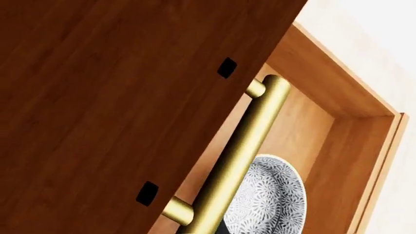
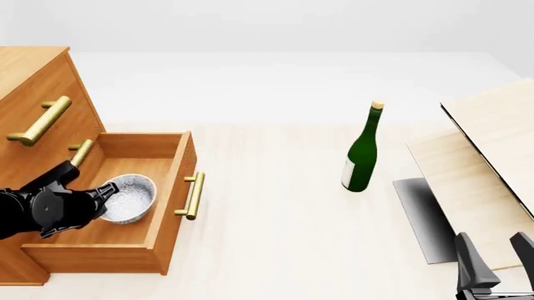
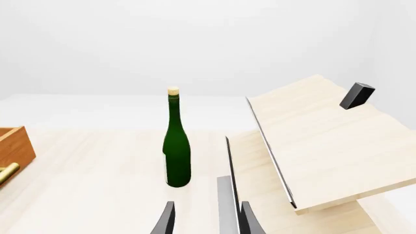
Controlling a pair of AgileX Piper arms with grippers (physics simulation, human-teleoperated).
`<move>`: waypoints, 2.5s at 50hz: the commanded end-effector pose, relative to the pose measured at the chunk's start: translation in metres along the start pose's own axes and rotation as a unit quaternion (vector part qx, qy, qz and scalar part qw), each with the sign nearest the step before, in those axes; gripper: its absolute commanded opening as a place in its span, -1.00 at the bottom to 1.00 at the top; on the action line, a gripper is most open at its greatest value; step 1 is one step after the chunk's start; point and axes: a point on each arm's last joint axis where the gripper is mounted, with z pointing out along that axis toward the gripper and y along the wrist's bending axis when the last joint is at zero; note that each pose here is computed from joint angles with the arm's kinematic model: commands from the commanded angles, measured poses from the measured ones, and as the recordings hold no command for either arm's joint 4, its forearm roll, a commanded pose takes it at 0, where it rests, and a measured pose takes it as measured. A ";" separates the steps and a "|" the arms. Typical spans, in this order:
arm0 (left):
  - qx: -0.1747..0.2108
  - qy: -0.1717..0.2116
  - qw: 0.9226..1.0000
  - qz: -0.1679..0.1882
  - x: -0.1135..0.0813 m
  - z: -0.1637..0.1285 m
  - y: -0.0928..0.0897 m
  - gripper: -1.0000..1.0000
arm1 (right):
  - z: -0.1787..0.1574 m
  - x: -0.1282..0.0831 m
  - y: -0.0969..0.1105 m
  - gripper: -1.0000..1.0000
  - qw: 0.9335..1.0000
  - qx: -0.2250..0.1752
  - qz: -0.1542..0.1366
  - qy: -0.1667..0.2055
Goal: Put the bowl in the bottom drawer of the cabinet and close it.
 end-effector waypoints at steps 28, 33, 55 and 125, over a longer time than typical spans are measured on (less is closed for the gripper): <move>-0.012 -0.006 1.000 -0.003 -0.002 -0.008 0.013 1.00 | 0.000 0.000 0.000 1.00 1.000 0.000 0.000 0.000; -0.012 -0.006 1.000 0.002 0.000 -0.010 0.013 1.00 | 0.000 0.000 0.000 1.00 1.000 0.000 0.000 0.000; 0.021 -0.020 0.999 0.028 0.013 -0.052 0.000 1.00 | 0.000 0.000 0.000 1.00 1.000 0.000 0.000 0.000; 0.229 -0.008 0.941 0.249 0.079 -0.165 -0.060 1.00 | 0.000 0.000 0.000 1.00 1.000 0.000 0.000 0.000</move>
